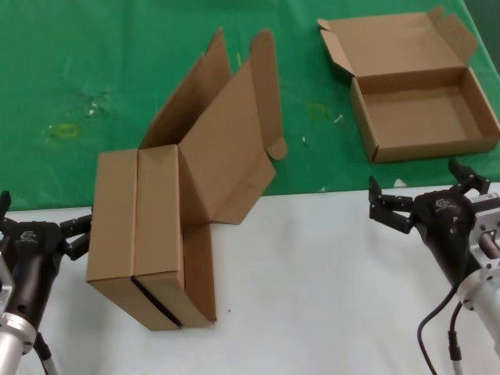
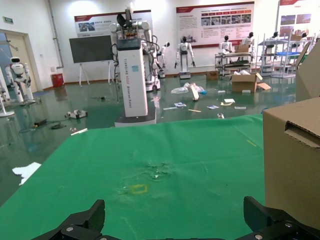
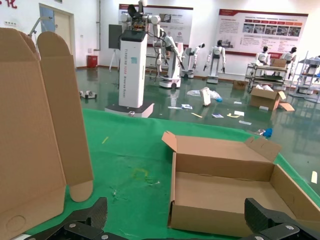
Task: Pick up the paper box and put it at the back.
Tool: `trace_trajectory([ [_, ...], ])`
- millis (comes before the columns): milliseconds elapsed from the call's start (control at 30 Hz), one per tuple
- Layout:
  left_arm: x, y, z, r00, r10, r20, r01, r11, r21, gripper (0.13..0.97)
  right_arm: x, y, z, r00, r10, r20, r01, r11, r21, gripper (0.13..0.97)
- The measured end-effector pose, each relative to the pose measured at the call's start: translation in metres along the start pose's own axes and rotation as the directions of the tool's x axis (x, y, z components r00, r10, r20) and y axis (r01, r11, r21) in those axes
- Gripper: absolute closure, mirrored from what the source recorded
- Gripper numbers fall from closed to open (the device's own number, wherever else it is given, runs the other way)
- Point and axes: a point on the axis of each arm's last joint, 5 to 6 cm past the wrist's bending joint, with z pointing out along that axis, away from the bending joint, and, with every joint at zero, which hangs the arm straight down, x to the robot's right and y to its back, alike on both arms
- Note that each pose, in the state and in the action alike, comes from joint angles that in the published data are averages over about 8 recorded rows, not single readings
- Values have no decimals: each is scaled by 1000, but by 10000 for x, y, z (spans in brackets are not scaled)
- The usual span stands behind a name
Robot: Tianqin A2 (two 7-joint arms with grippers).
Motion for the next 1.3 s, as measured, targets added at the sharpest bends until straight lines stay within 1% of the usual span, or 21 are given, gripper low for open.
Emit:
trace_trajectory([
  [1300,0,0,0,1000,0,0,0,1000,0,132,0,0,0,1000,0,0,0,1000,0,130],
])
